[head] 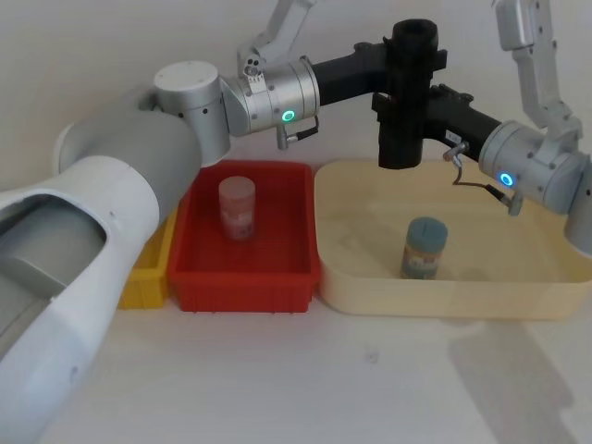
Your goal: Pick up the garbage bag with the one hand and transfer it to the other hand.
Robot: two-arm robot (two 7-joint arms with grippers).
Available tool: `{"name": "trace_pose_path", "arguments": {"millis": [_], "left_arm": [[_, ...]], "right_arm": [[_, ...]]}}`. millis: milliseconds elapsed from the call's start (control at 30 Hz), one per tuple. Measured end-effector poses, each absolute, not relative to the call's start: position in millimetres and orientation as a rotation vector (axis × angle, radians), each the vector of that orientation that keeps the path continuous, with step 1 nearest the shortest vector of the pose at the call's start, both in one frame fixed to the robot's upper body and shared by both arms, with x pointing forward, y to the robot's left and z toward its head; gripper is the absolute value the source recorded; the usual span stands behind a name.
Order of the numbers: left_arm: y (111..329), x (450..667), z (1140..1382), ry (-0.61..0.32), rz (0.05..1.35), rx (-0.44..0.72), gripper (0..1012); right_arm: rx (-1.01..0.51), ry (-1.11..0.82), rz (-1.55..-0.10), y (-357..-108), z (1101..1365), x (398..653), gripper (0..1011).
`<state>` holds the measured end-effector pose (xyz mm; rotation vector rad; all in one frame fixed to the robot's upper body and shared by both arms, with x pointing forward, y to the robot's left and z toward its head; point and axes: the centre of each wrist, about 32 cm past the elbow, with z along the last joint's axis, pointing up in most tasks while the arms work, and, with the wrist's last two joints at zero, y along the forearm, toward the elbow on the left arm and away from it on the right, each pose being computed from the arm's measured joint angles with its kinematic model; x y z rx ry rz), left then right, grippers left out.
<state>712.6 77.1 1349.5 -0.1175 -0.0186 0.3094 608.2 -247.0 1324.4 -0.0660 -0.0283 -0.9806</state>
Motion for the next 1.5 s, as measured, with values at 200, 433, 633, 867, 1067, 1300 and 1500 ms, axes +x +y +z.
{"name": "trace_pose_path", "arguments": {"millis": [200,433,633,867,1067,1300,1500], "left_arm": [[77,713,1349,-0.019,0.31,-0.118,390],[77,713,1349,-0.019,0.31,-0.118,390],[77,713,1349,-0.018,0.31,-0.118,390],[77,713,1349,-0.018,0.309,-0.118,477],[77,713,1349,-0.018,0.309,-0.118,632],[77,713,1349,-0.018,0.309,-0.118,859],[77,713,1349,-0.018,0.309,-0.118,997]], "right_arm": [[-0.069,-0.03,-0.983,-246,1325,610,567],[-0.072,-0.032,-0.988,-245,1326,611,536],[-0.073,-0.032,-0.989,-245,1326,611,536],[-0.074,-0.033,-0.992,-245,1326,612,535],[-0.074,-0.034,-0.993,-245,1326,612,533],[-0.067,-0.03,-1.004,-248,1325,610,533],[-0.056,-0.015,-1.045,-256,1323,607,533]]}}
